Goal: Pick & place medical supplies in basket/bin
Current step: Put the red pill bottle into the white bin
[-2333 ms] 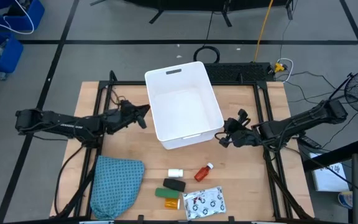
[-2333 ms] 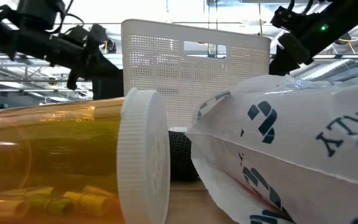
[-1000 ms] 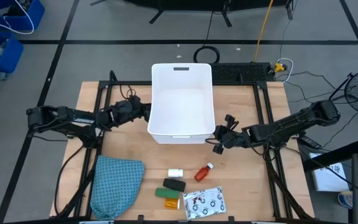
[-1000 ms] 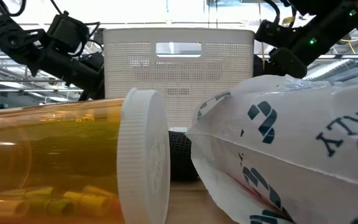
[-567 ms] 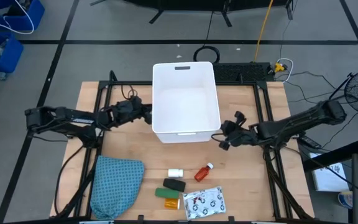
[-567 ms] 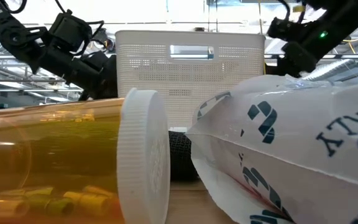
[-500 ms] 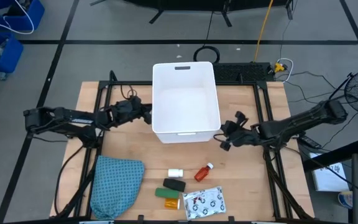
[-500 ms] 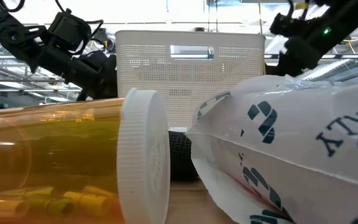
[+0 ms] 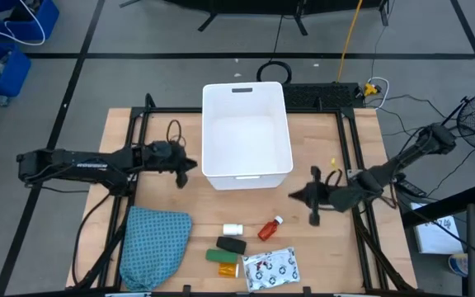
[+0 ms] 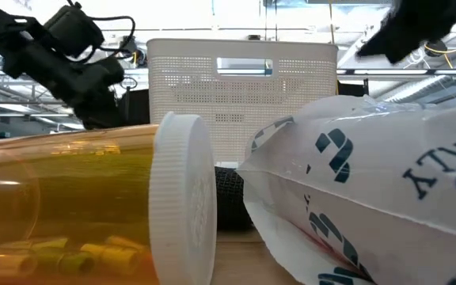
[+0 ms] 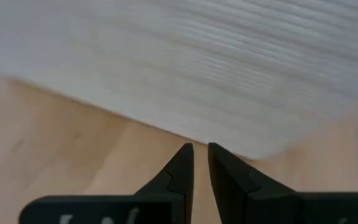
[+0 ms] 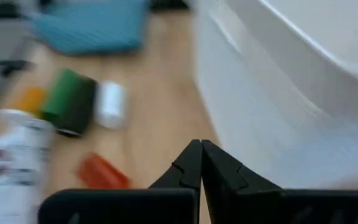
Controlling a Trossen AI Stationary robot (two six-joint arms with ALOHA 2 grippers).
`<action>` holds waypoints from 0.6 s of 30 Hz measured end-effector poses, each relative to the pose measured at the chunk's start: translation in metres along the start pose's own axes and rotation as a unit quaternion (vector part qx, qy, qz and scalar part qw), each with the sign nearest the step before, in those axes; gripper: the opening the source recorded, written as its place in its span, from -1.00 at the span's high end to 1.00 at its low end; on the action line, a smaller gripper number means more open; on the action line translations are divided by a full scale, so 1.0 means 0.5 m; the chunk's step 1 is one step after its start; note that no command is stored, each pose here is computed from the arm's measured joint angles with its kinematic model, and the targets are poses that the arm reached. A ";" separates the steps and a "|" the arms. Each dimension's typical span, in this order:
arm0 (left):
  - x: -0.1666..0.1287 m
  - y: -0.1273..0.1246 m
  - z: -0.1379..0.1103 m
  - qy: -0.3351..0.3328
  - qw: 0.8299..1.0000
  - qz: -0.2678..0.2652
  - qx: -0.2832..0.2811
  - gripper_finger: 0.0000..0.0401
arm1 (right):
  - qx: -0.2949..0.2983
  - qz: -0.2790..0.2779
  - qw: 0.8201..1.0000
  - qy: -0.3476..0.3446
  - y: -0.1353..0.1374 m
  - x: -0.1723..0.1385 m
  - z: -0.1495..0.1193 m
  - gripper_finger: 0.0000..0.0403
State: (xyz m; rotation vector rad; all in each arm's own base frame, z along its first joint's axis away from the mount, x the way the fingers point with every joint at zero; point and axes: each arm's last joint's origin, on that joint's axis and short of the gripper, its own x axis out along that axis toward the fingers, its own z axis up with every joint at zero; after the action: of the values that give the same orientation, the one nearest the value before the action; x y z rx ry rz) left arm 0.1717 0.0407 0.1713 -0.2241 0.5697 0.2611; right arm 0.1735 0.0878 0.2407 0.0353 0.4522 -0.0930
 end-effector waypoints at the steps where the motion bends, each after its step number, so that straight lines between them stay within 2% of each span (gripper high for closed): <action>1: -0.004 -0.009 -0.002 0.000 1.000 -0.012 0.023 0.75 | -0.009 0.018 1.000 -0.015 0.010 -0.004 0.005 1.00; 3: -0.008 -0.030 -0.009 -0.021 0.996 -0.037 0.072 0.75 | -0.032 0.051 0.997 -0.041 0.029 -0.011 0.012 1.00; 6: -0.014 -0.056 -0.022 -0.095 0.986 -0.060 0.127 0.75 | -0.060 0.070 0.994 -0.063 0.051 -0.009 0.015 1.00; 9: -0.021 -0.062 -0.050 -0.178 0.973 -0.068 0.128 0.75 | -0.090 0.070 0.992 -0.055 0.066 0.008 0.006 1.00; 12: -0.028 -0.056 -0.078 -0.236 0.962 -0.073 0.118 0.75 | -0.128 0.083 0.988 -0.003 0.073 0.031 -0.021 0.93; 15: -0.026 -0.056 -0.079 -0.225 0.964 -0.075 0.119 0.75 | -0.125 0.107 0.986 0.038 0.079 0.057 -0.039 0.75; 18: -0.025 -0.056 -0.080 -0.223 0.965 -0.075 0.118 0.75 | -0.132 0.102 0.984 0.062 0.087 0.081 -0.050 0.49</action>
State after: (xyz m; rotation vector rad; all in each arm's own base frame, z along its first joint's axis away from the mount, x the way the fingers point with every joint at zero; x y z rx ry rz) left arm 0.1501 0.0007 0.1494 0.0256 0.1320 0.0887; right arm 0.2030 0.1291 0.2011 -0.1736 0.5800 0.1721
